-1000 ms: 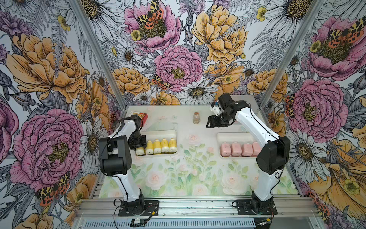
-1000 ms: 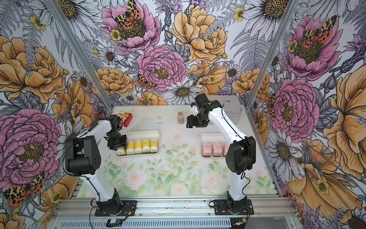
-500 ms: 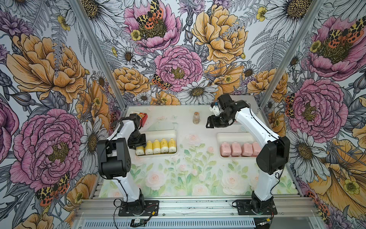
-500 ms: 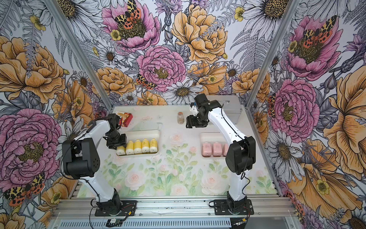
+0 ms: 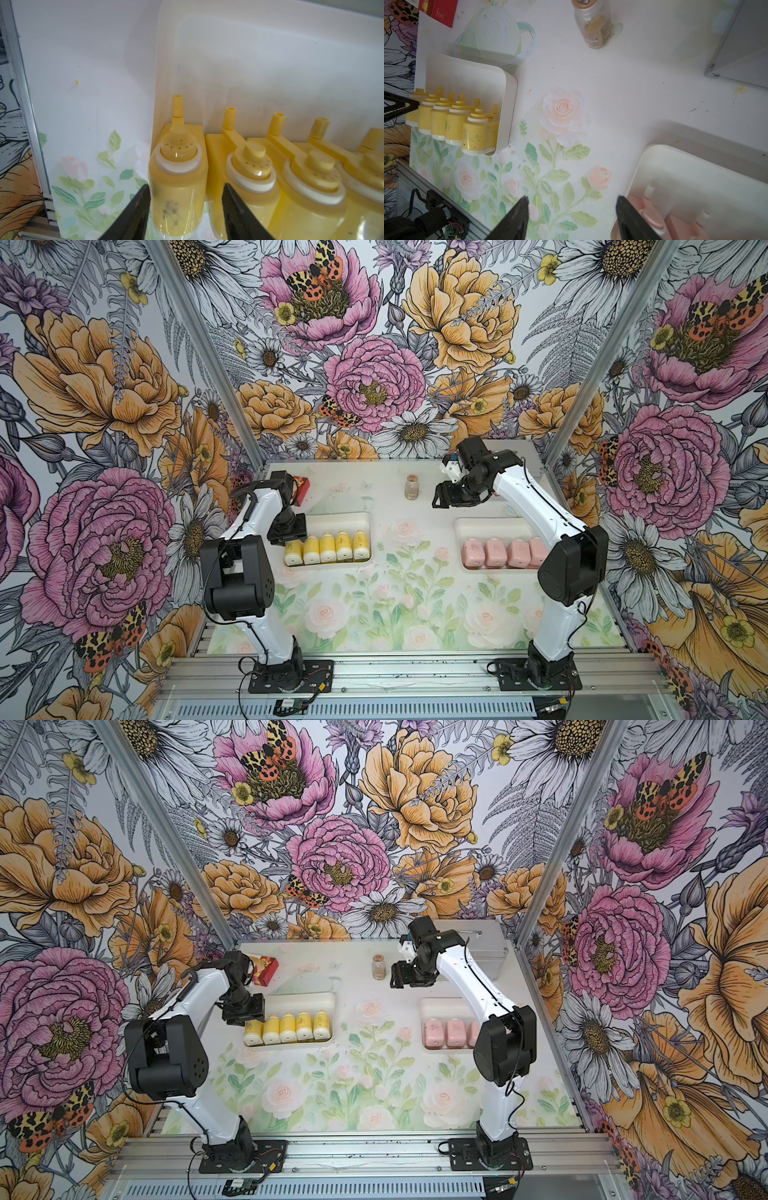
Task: Place the pencil sharpeners by color into the storage box
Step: Place the pencil sharpener in the storage box.
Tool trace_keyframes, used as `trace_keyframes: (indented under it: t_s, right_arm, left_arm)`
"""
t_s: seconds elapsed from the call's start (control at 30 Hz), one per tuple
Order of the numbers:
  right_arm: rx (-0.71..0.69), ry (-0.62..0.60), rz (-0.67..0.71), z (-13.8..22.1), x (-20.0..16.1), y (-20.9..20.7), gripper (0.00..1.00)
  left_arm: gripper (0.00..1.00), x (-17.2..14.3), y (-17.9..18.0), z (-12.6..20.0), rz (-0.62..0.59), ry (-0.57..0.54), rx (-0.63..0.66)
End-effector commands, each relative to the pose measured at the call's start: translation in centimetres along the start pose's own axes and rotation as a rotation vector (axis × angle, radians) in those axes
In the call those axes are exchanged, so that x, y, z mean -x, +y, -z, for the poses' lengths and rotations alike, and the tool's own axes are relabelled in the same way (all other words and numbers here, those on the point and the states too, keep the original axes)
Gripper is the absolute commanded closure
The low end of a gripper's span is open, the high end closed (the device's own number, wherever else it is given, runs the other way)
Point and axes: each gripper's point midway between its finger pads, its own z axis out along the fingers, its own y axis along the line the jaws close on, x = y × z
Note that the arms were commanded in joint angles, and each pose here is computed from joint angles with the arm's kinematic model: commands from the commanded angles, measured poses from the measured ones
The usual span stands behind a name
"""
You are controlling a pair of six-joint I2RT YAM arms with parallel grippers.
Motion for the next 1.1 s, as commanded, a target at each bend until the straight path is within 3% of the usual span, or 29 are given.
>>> trace_keyframes:
  t_s: [0.0, 0.73, 1.07]
  right_arm:
    - [0.008, -0.037, 0.012, 0.6, 0.8, 0.7, 0.32]
    - [-0.029, -0.071, 0.001, 1.6, 1.0, 0.1, 0.31]
    - [-0.091, -0.102, -0.02, 2.9, 0.3, -1.5, 0.24]
  left_arm:
    - [0.43, 0.9, -0.8, 1.9, 0.001, -0.065, -0.03]
    - [0.41, 3.0, -4.1, 7.3, -0.021, -0.243, -0.066]
    - [0.28, 3.6, -8.1, 10.4, -0.09, -0.365, -0.109]
